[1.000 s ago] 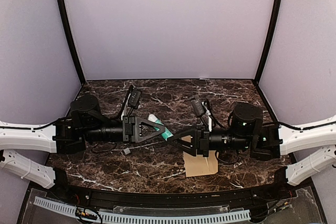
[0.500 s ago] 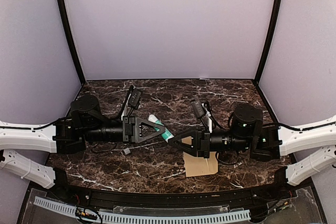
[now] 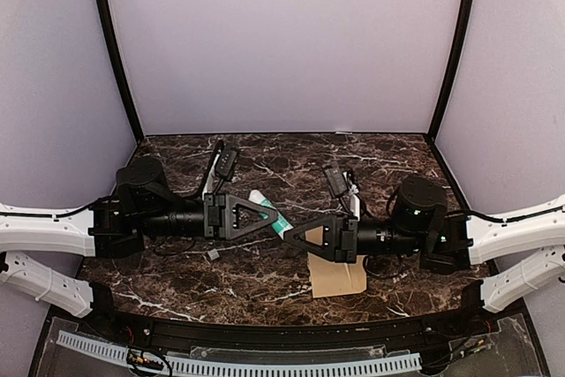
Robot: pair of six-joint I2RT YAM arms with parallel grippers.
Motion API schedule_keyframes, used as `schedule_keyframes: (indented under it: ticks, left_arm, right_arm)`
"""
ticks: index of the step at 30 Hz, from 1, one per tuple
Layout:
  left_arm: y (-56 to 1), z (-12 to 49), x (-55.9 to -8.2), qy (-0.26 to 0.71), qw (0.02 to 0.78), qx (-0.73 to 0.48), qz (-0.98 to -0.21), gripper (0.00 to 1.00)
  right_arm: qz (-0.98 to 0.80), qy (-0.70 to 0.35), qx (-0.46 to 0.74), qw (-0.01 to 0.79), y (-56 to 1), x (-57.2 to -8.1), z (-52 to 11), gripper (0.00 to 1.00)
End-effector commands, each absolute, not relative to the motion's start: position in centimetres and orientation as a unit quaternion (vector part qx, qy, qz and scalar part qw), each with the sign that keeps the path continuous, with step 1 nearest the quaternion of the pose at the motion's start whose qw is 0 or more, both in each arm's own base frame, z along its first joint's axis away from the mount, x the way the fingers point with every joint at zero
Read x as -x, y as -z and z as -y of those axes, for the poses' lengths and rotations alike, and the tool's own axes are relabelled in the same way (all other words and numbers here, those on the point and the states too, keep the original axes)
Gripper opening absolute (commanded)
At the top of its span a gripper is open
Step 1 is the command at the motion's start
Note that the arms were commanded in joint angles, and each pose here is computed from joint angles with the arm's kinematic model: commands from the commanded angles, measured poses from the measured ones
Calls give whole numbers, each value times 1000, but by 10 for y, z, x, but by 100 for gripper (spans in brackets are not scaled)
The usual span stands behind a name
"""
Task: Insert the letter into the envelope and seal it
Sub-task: Unscrew the solid glue.
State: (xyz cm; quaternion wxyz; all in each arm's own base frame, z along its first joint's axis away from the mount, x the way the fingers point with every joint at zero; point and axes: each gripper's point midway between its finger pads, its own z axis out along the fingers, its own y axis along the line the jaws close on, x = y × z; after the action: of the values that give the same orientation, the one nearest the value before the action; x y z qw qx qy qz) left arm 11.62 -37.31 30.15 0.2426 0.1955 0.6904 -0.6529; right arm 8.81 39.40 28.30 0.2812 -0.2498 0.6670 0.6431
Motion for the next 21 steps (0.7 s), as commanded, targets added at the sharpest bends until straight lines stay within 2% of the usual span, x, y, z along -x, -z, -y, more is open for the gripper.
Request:
schedule_keyframes:
  ticks: [1,8,13,21]
  left_arm:
    - [-336,374,-96,689,245,-251,-634,0]
    - [-346,379,-82,701,229,-295,-607,0]
    - [-348,377,-85,698,245,-294,-605,0]
    - [-347,361,-117,685,303,-195,-634,0]
  right_arm:
    - [-632,-708,165,270,-314,-98,-385,6]
    - [-598,-763,122,216,-327,-92,-380,5]
    - [-585,-771,128,217,-333,-88,-376,7]
    - [-640,-693,171,284,-319,-92,-375,35]
